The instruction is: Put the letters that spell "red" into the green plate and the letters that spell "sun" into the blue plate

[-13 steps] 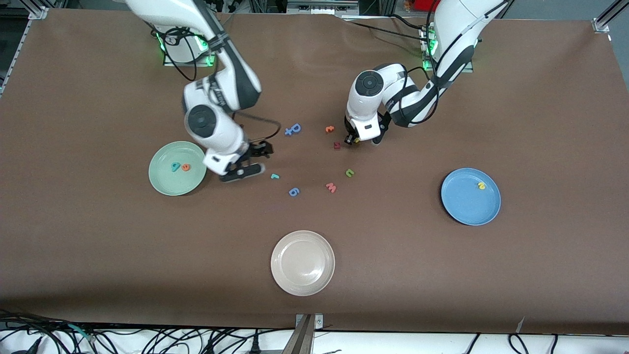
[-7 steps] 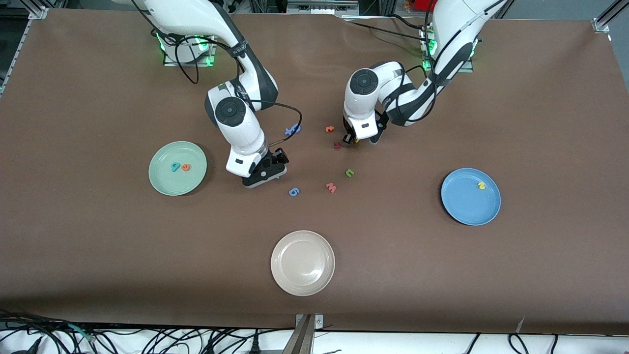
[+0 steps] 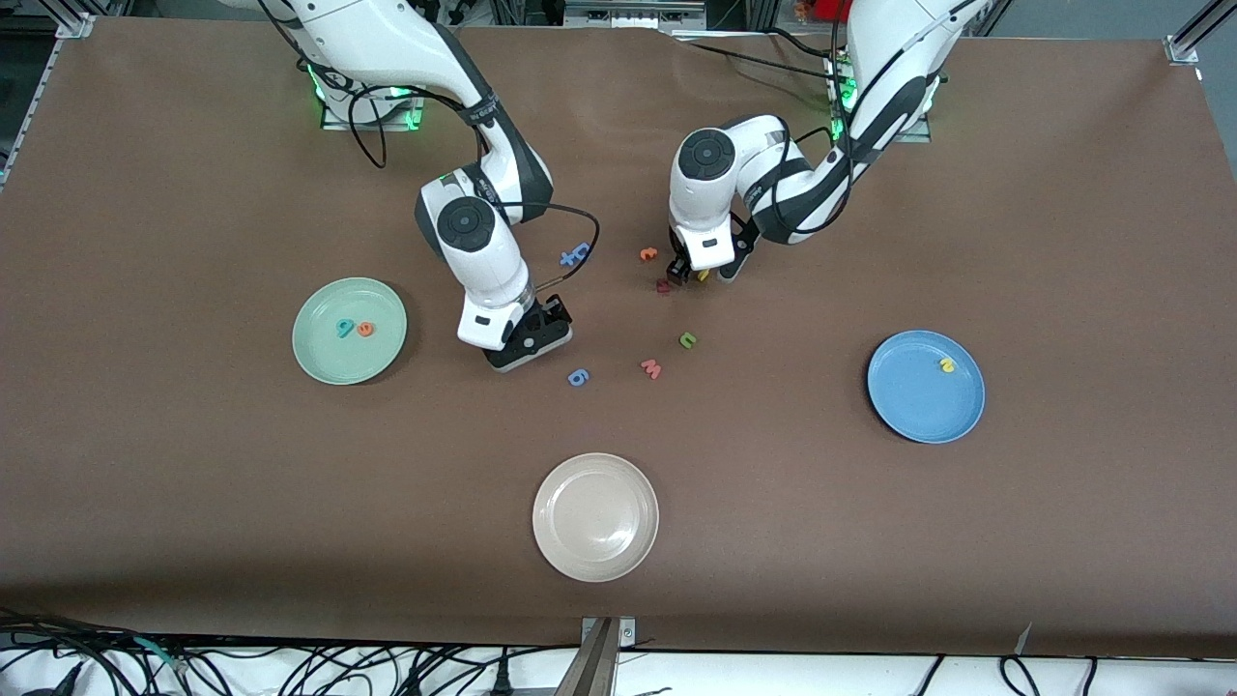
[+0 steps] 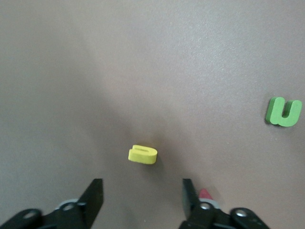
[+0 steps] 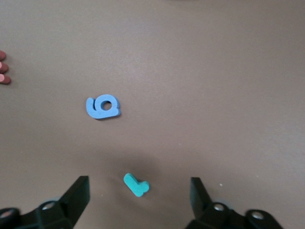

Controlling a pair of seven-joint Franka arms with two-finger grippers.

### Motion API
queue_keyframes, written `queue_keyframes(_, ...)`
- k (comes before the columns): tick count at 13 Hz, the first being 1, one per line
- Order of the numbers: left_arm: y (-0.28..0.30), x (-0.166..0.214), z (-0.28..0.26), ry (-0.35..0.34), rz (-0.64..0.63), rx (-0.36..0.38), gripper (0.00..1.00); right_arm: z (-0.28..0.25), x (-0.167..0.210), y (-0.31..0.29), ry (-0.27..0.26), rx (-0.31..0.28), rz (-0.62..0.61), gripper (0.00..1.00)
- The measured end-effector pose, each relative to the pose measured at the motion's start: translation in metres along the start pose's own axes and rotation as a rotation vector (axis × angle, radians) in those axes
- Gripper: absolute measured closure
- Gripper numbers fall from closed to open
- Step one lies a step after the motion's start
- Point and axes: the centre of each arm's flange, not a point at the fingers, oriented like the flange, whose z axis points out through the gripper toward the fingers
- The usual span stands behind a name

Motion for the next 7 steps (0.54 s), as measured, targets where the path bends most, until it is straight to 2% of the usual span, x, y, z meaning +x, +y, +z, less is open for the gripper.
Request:
queue_keyframes(1,0.001,0.003,0.0,0.002,0.019,0.002,0.19,0.007,-0.005,-0.002,0.022,-0.002,-0.005,0.1)
queue_keyframes(3,0.003,0.01,0.0,0.002,0.052,0.002,0.02,0.019,-0.016,0.0,0.06,-0.008,-0.009,0.12)
queue_keyframes(7,0.004,0.021,0.001,0.003,0.203,0.007,0.0,0.026,-0.024,-0.001,0.064,-0.011,-0.014,0.13)
